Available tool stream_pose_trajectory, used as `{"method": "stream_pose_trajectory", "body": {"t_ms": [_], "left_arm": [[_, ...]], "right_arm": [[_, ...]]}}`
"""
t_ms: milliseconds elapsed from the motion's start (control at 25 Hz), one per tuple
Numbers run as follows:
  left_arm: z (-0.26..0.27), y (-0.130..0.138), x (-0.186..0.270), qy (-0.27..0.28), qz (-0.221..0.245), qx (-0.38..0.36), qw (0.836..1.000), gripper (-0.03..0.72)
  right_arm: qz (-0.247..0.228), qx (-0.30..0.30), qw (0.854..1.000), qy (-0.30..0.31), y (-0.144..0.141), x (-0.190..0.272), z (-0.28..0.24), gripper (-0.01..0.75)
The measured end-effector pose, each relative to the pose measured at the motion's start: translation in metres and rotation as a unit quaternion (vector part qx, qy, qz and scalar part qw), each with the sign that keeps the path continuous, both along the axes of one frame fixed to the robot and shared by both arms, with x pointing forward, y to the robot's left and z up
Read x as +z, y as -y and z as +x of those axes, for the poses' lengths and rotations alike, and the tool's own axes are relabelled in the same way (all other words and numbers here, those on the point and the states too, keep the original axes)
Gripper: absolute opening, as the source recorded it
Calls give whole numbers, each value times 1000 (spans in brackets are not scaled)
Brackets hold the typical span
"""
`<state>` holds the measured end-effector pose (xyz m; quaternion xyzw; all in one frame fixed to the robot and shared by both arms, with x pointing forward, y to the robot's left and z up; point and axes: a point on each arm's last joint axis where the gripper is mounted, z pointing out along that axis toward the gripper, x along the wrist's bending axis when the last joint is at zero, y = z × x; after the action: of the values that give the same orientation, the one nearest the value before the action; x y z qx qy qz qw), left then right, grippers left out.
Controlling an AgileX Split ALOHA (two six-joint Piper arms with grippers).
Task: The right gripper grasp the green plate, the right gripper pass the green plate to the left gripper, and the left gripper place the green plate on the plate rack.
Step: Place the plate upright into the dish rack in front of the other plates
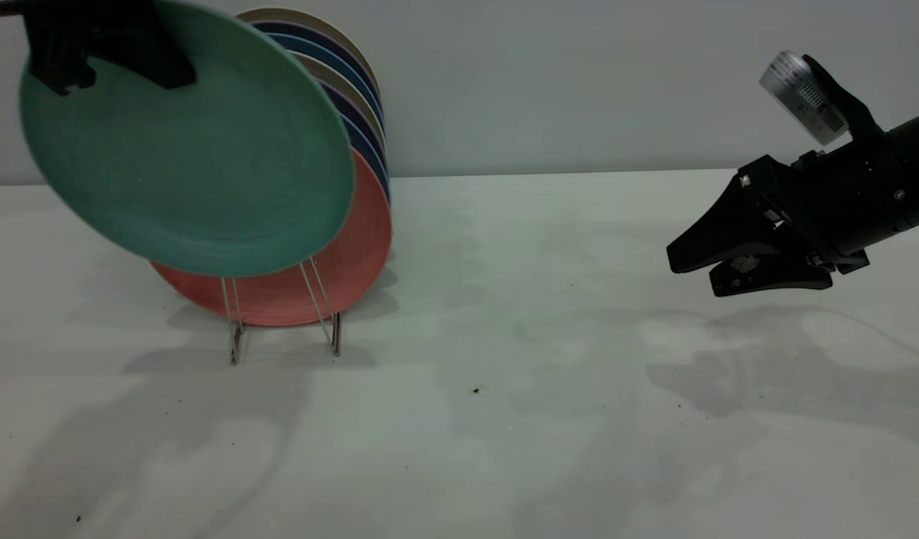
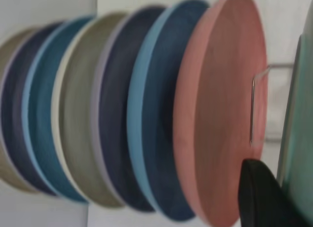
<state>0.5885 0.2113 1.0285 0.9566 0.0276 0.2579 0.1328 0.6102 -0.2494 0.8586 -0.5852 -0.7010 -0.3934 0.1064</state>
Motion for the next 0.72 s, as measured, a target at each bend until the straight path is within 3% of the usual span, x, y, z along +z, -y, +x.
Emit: {"method": "stream_pose_trajectory", "body": {"t_ms": [720], "left_arm": [[3, 5, 3, 19, -33, 4, 999, 132]], "right_arm": [[-14, 10, 1000, 1, 1, -2, -1, 579]]}}
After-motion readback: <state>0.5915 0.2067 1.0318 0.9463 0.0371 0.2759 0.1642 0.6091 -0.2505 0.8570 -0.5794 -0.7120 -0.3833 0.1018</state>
